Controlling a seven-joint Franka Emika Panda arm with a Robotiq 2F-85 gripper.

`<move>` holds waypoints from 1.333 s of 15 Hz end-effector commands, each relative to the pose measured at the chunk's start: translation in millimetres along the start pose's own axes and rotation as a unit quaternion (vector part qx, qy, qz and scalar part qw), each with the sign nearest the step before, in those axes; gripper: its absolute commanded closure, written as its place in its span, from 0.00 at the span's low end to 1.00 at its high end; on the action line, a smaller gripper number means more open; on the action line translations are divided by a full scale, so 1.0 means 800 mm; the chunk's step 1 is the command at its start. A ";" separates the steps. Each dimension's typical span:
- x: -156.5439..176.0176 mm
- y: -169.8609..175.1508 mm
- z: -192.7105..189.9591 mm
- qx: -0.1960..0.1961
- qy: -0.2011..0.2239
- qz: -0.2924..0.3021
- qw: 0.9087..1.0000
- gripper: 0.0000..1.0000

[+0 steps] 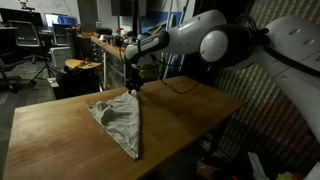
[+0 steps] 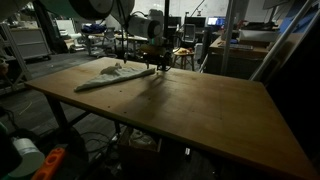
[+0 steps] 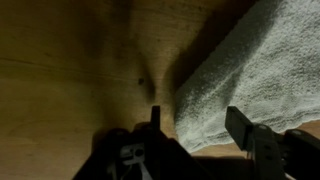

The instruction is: Fold the towel twice diagonally

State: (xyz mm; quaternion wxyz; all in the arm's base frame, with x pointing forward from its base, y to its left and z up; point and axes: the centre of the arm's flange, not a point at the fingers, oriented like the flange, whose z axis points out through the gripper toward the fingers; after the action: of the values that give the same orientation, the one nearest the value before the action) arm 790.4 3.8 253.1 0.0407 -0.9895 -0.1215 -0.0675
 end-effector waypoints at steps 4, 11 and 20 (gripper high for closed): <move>0.013 0.011 -0.012 0.007 0.011 0.006 1.000 0.85; 0.006 0.019 -0.023 0.004 0.016 0.010 1.000 0.99; 0.012 -0.017 -0.072 0.009 0.047 -0.020 0.999 0.99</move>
State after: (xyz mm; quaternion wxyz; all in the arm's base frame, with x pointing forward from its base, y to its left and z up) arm 796.2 1.5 284.0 0.0428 -0.9871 -0.1240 -0.0923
